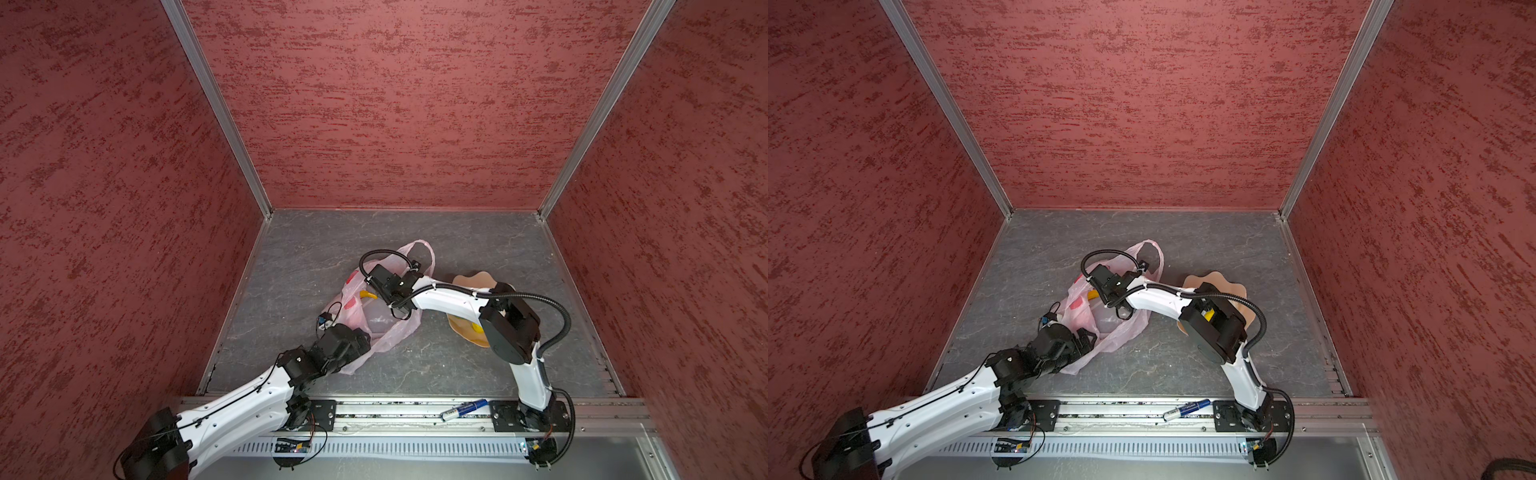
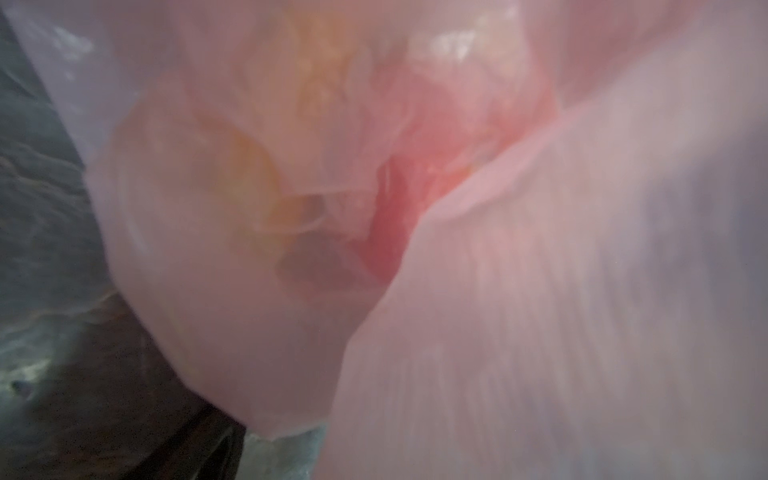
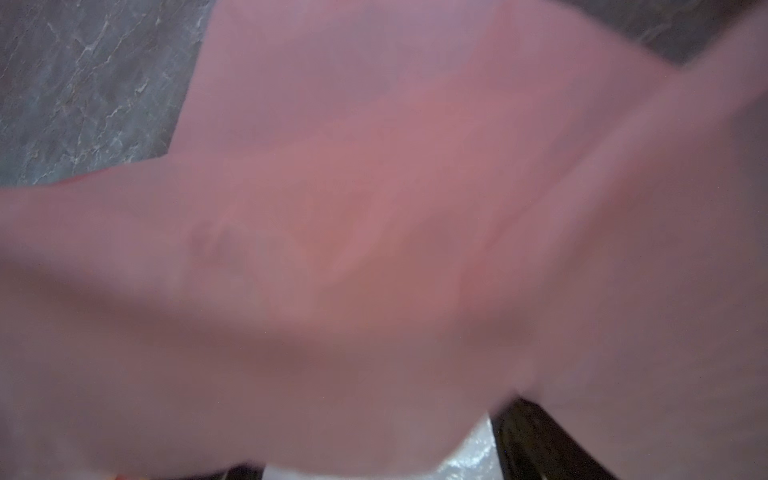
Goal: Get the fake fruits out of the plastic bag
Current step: 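Push the right gripper down into the bag and close on the tan fruit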
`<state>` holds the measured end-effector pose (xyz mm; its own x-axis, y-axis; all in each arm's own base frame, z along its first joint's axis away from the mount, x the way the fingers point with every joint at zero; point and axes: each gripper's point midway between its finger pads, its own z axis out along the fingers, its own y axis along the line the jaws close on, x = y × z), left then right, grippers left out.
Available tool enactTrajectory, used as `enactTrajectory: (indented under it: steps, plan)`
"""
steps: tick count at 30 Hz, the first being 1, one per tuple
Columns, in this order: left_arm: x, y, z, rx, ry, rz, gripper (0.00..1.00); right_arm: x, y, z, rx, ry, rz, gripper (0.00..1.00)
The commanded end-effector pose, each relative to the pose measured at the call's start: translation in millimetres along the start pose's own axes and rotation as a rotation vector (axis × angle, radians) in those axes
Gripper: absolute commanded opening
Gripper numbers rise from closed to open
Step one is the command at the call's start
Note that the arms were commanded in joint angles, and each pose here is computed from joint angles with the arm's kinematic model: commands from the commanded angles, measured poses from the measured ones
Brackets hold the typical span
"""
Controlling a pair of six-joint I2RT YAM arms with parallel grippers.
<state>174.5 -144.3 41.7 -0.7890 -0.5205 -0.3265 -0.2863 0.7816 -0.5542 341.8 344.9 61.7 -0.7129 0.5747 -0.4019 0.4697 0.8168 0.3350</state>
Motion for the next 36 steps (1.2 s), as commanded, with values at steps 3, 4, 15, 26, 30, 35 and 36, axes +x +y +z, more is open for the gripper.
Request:
enactTrajectory:
  steps: [3,4,15,26,30,35,36]
  plan:
    - [4,8,3,-0.013,0.017,0.006,0.98,-12,-4,9,0.02,-0.048,0.048,0.8]
    - [4,8,3,-0.014,0.019,0.006,0.98,-13,-4,11,0.023,-0.047,0.051,0.8]
    - [5,10,5,-0.013,0.028,0.002,0.98,-15,1,25,0.034,-0.027,0.078,0.79]
    - [5,10,7,-0.007,0.033,0.0,0.97,-23,-2,27,0.051,-0.055,0.099,0.78]
    - [5,10,8,-0.008,0.037,0.001,0.98,-30,-1,25,0.046,-0.085,0.113,0.78]
    - [6,11,9,-0.01,0.041,0.004,0.97,-35,2,27,0.038,-0.091,0.12,0.76]
    - [6,11,9,-0.009,0.041,0.003,0.97,-34,1,29,0.04,-0.087,0.123,0.75]
